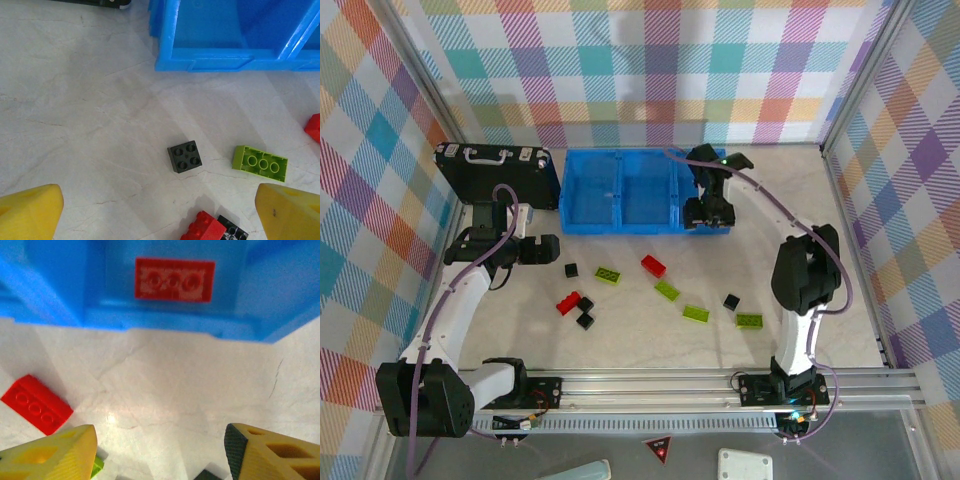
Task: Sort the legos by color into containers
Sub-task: Pick up the lego from the bottom-center of the table, then place the lego in the container, then pick up the lego from the middle-left of the table.
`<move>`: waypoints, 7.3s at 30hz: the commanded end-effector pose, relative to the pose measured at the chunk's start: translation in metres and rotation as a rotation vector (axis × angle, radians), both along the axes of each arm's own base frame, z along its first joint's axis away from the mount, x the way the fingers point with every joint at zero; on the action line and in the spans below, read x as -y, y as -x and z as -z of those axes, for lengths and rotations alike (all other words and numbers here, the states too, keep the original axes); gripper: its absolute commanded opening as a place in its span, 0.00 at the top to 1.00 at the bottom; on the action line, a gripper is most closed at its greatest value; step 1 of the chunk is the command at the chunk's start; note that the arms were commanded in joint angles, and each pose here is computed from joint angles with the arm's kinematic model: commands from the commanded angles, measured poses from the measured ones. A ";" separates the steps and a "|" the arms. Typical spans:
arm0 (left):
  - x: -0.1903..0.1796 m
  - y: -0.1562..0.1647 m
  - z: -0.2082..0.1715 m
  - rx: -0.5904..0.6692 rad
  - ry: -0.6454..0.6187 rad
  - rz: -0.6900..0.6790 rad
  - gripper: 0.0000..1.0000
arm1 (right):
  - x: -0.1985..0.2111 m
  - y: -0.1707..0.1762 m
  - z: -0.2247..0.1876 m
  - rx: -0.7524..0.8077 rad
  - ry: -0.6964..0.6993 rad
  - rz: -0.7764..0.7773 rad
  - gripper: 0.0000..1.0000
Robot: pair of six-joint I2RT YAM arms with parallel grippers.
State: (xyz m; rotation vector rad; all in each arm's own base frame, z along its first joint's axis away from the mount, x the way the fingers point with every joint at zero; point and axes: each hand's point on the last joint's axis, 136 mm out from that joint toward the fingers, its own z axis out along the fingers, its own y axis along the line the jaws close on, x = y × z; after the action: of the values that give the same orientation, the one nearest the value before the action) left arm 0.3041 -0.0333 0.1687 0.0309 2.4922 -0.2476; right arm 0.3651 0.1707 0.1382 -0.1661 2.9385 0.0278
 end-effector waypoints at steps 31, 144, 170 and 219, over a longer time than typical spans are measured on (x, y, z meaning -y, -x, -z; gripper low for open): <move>-0.004 -0.003 -0.002 -0.007 0.006 0.002 0.02 | -0.020 0.180 0.080 -0.156 -0.097 0.392 0.29; -0.006 -0.001 -0.001 -0.004 -0.006 0.002 0.01 | -0.147 -0.089 0.067 0.069 -0.105 -0.026 0.35; -0.003 -0.001 -0.003 0.001 0.007 0.013 0.03 | -0.149 -0.084 0.030 0.106 -0.139 -0.032 0.29; 0.066 -0.009 0.051 -0.246 -0.121 -0.041 0.15 | -0.022 0.098 0.007 0.117 -0.085 0.005 0.33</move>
State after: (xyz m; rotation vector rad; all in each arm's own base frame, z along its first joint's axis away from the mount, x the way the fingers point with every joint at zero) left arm 0.3110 -0.1122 0.1214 0.0938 2.7323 -0.1920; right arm 0.2691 0.2012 0.1225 -0.1952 2.8478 0.1330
